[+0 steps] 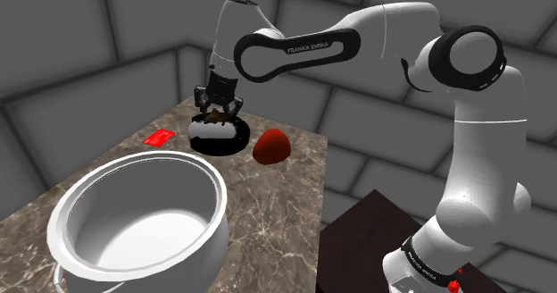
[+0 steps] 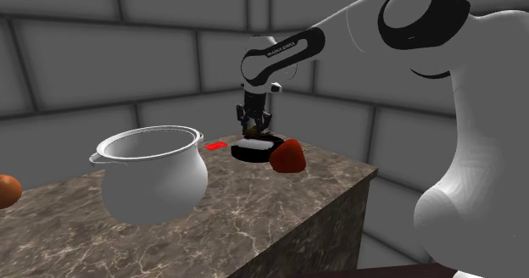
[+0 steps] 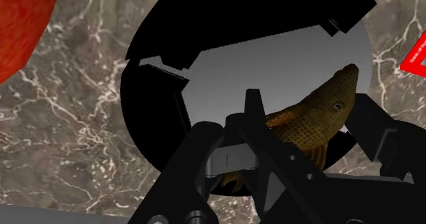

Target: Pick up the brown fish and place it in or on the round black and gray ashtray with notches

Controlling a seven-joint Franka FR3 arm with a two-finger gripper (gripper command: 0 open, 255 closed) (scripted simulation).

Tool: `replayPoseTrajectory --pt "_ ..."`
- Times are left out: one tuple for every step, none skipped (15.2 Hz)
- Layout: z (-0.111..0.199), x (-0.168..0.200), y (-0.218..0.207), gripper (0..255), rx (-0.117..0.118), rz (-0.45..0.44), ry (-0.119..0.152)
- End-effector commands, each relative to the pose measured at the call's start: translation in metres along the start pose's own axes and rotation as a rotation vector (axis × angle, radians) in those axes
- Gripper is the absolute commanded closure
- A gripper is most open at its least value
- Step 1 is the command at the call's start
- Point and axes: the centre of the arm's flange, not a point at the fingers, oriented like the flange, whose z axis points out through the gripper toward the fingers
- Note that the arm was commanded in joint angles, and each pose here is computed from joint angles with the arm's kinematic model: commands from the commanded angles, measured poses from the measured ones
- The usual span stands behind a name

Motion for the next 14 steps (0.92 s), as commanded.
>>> replayPoseTrajectory --pt "0.0149 -0.0017 0.0031 255 0.0 0.0 0.0" --pt "0.0149 -0.0017 0.0031 255 0.0 0.0 0.0" --pt "0.0149 -0.0017 0.0031 255 0.0 0.0 0.0" --pt "0.0149 -0.0017 0.0031 255 0.0 0.0 0.0" --pt "0.0149 -0.0017 0.0031 255 0.0 0.0 0.0" --pt "0.0149 -0.0017 0.0031 255 0.0 0.0 0.0" --pt "0.0149 -0.0017 0.0031 255 0.0 0.0 0.0" --pt "0.0149 -0.0017 0.0031 255 0.0 0.0 0.0" --pt "0.0149 -0.0017 0.0031 255 0.0 0.0 0.0" --pt "0.0149 -0.0016 0.0031 0 0.0 0.0 0.0" --pt "0.0149 -0.0017 0.0031 0 0.0 0.0 0.0" --pt "0.0149 -0.0017 0.0031 0 0.0 0.0 0.0" --pt "0.0149 -0.0016 0.0031 0 0.0 0.0 0.0" --pt "0.0149 -0.0016 0.0031 0 0.0 0.0 0.0"
